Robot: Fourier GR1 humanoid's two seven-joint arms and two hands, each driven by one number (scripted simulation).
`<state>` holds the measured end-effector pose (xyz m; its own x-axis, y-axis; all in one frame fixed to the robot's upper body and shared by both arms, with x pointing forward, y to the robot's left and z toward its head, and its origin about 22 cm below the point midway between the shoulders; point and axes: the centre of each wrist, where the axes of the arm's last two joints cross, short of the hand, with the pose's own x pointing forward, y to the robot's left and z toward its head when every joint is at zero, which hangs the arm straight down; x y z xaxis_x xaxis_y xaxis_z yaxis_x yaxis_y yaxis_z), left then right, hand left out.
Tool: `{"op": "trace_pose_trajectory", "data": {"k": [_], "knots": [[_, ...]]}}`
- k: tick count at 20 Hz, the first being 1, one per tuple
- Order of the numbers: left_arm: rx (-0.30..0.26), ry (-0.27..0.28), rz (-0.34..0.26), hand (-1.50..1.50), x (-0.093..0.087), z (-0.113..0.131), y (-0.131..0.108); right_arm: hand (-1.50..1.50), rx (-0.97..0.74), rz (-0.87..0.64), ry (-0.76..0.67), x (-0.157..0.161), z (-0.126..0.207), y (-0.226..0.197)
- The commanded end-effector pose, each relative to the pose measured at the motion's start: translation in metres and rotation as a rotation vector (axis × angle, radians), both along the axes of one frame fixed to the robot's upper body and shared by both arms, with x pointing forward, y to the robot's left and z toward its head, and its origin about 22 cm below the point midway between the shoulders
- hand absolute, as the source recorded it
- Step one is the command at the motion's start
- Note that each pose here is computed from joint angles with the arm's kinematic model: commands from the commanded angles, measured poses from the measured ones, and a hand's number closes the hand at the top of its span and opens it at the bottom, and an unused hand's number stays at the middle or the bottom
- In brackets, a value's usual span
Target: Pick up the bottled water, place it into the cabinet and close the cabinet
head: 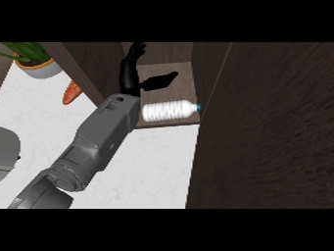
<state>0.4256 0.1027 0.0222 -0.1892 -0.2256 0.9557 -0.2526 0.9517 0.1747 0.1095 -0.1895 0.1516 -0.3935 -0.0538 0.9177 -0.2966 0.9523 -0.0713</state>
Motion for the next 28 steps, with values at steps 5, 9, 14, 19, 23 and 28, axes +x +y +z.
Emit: {"op": "trace_pose_trajectory", "data": {"k": [5,9,14,19,23,28], "knots": [[0.001,-0.023,-0.061,-1.5,0.006,0.008,0.004,-1.5,0.054,-0.005,-0.018,-0.002,0.01,-0.006],[-0.033,-0.047,-0.126,-1.5,0.004,0.011,-0.009,-1.5,0.032,-0.008,-0.013,-0.008,0.008,-0.005],[-0.174,-0.106,-0.3,-1.5,0.005,0.02,-0.015,-1.5,0.016,-0.007,-0.014,0.001,-0.002,-0.01],[-0.293,-0.122,-0.395,-1.5,0.009,0.035,-0.022,-1.5,0.028,-0.009,-0.009,-0.012,0.014,-0.015],[-0.33,-0.115,-0.411,-1.5,-0.003,0.023,-0.024,-1.5,-0.004,0.005,-0.014,0.004,-0.003,-0.006],[-0.396,-0.085,-0.477,-1.5,-0.028,0.016,-0.034,-1.5,-0.009,-0.029,0.0,-0.015,0.011,-0.007]]}}
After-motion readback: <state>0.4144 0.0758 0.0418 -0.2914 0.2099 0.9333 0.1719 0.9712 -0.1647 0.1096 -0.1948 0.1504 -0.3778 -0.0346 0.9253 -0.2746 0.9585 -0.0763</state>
